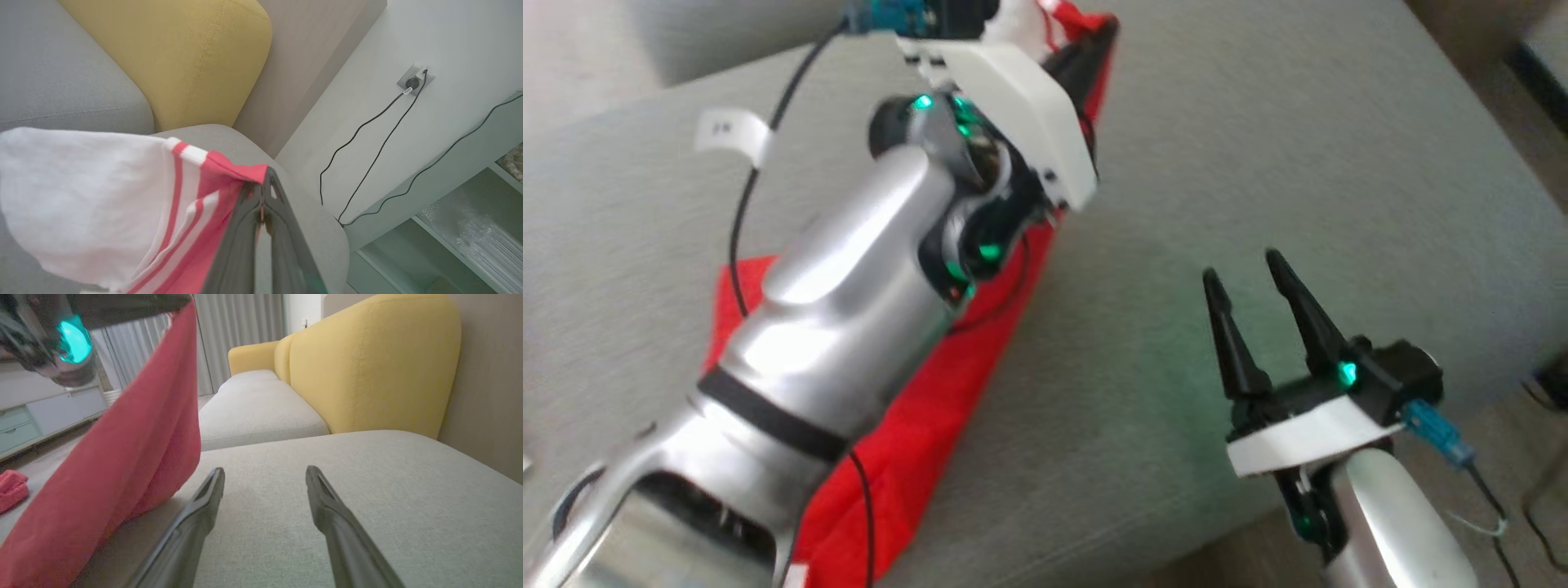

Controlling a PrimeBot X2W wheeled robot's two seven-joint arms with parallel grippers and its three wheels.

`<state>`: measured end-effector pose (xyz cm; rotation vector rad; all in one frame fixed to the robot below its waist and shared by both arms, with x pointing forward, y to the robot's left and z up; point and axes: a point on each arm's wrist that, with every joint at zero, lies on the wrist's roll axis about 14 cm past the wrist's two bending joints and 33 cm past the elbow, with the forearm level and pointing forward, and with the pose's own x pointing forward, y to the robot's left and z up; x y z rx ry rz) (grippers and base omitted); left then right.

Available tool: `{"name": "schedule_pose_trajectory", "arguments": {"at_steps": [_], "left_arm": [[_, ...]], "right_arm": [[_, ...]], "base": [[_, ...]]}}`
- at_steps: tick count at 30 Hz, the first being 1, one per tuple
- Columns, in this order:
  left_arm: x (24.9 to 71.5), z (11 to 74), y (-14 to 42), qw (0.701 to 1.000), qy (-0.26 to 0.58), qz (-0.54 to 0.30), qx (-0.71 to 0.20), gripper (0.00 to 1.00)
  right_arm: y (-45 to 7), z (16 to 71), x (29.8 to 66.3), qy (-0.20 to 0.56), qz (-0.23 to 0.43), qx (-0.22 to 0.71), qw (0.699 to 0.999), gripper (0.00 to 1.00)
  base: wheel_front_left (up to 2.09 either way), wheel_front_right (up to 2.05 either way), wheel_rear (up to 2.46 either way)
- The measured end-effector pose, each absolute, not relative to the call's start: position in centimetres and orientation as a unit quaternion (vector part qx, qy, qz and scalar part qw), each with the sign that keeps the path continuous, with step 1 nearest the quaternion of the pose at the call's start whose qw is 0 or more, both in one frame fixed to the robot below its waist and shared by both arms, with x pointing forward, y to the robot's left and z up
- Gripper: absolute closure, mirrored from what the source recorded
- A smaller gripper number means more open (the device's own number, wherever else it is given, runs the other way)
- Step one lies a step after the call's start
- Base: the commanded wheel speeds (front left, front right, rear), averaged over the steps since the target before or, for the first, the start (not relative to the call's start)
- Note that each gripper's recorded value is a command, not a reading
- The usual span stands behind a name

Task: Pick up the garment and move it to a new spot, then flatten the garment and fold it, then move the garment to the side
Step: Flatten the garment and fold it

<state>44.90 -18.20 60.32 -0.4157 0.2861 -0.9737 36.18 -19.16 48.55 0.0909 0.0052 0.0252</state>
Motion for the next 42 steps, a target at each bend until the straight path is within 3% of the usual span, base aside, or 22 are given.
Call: {"name": "schedule_pose_trajectory", "arguments": {"at_steps": [7,8,9,16,21,28,35,42], "left_arm": [[47.4,58.9,-22.0,0.851,0.105,-0.461,-0.23,1.0],[47.7,58.5,-22.2,0.851,0.102,-0.457,-0.236,0.53],[47.8,58.0,-22.5,0.85,0.108,-0.456,-0.24,0.0],[44.6,56.7,-23.5,0.833,0.119,-0.485,-0.238,0.0],[43.0,56.1,-22.1,0.841,0.114,-0.478,-0.229,0.0],[44.0,53.3,-16.7,0.891,0.115,-0.393,-0.196,0.0],[46.4,48.1,-5.7,0.953,0.121,-0.252,-0.12,0.0],[46.2,42.4,0.0,0.964,0.181,-0.176,-0.084,0.0]], "right_arm": [[-21.2,48.5,35.3,0.006,-0.027,0.064,0.998,0.0],[-21.4,48.4,35.1,0.01,-0.031,0.063,0.997,0.0],[-21.6,48.2,35.0,0.013,-0.035,0.062,0.997,0.0],[-21.7,48.4,35.0,0.01,-0.034,0.051,0.998,0.0],[-20.9,49.0,35.7,0.0,-0.016,0.04,0.999,0.0],[-19.6,48.9,35.6,-0.002,0.006,0.026,1.0,0.0],[-17.9,48.0,35.6,0.009,0.032,0.018,0.999,0.0],[-16.7,46.8,36.4,0.025,0.052,0.016,0.998,0.0]], "base": [[0.0,0.0,0.0],[0.0,0.0,0.0],[0.0,0.0,0.0],[0.0,0.0,0.0],[0.0,0.0,0.0],[0.0,0.0,0.0],[0.0,0.0,0.0],[0.0,0.0,0.0]]}}
